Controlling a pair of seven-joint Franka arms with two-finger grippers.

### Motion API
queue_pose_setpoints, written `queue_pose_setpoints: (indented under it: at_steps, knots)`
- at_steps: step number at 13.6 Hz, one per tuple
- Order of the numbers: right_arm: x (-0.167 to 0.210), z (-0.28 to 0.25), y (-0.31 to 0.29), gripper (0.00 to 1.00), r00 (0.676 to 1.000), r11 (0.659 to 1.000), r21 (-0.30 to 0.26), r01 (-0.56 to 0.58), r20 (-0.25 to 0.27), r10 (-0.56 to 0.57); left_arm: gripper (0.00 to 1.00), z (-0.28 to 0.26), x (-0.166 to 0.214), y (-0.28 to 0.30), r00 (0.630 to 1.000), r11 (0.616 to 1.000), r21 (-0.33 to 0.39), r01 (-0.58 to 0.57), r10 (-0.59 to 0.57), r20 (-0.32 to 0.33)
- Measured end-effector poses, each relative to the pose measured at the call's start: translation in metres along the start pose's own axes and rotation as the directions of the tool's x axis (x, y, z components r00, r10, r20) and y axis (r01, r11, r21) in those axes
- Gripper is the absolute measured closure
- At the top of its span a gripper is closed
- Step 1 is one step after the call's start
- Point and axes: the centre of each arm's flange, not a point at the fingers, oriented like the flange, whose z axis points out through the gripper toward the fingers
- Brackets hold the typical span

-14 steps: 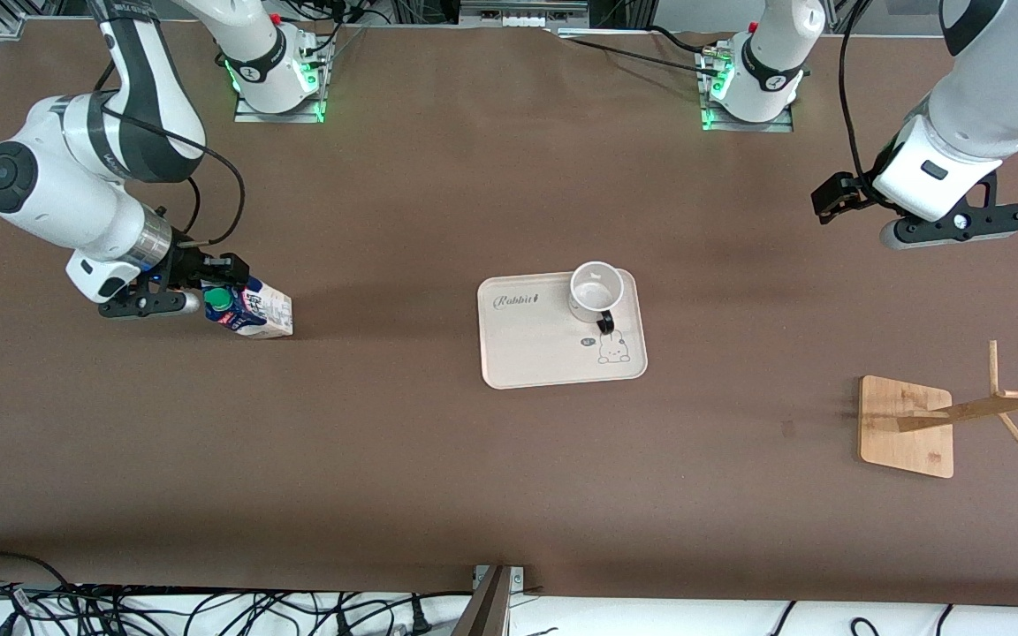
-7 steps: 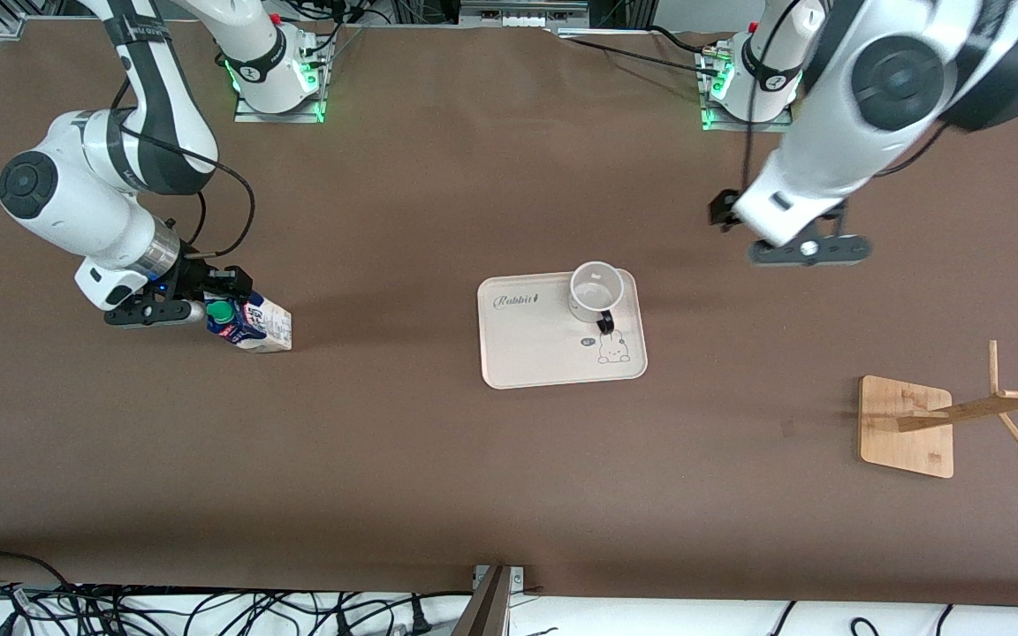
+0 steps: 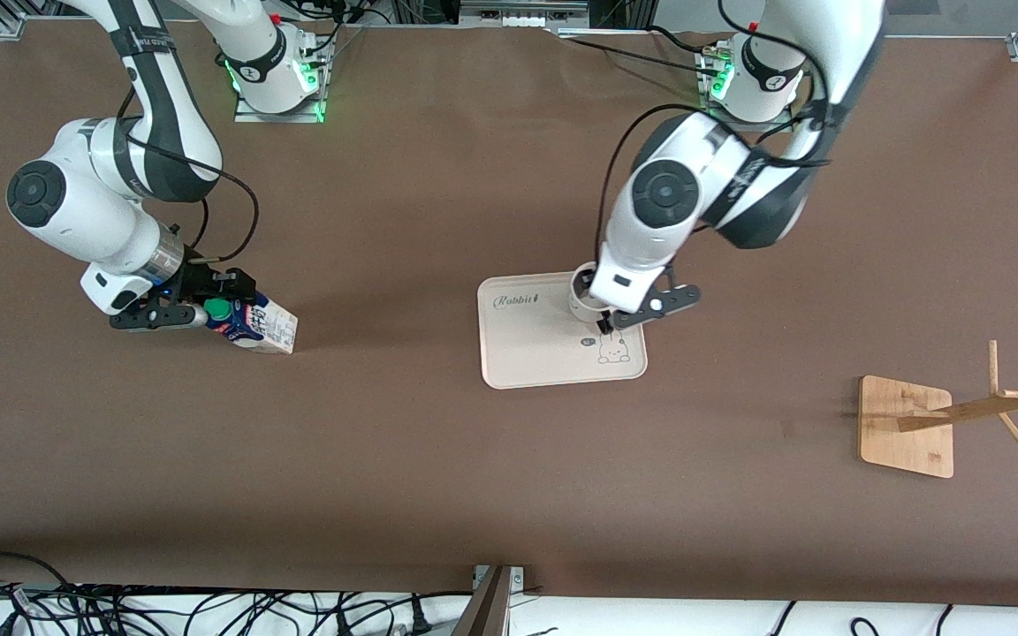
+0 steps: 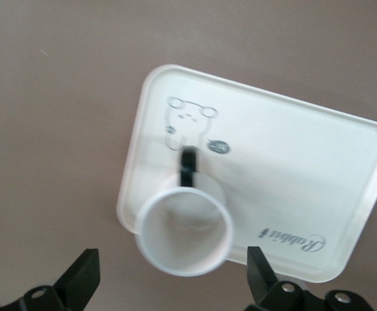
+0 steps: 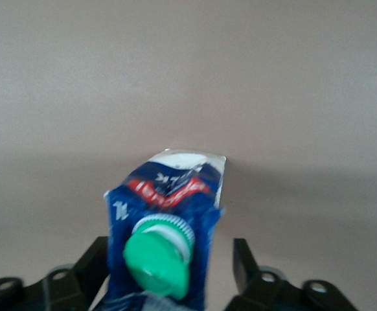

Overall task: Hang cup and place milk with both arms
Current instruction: 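Set the carton down with the right gripper while the left gripper grasps the mug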

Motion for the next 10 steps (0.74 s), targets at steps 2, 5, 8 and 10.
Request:
queue_pose_setpoints:
  at_steps: [2,5,8,10]
  knots:
    - [0.005,-0.011,-0.002,0.01,1.000,1.000,0.002,0.008,0.002,-0.008,0.00,0.031,-0.012,0.020,0.999,1.000,-0.012,-0.018,0.018,-0.036]
    - [0.018,-0.052,-0.011,0.00,0.999,0.999,0.003,0.036,0.028,-0.036,0.00,0.069,-0.016,0.028,0.998,0.999,0.001,-0.043,0.043,-0.035]
    - [0.015,-0.112,-0.017,0.00,0.996,0.997,-0.012,0.075,0.043,-0.075,0.19,0.091,-0.029,0.035,1.000,1.000,0.014,0.018,-0.018,-0.015]
    - [0.006,-0.161,-0.022,0.00,0.993,0.995,-0.020,0.097,0.074,-0.095,0.41,0.096,-0.035,0.039,0.999,0.999,0.020,0.032,-0.032,-0.018]
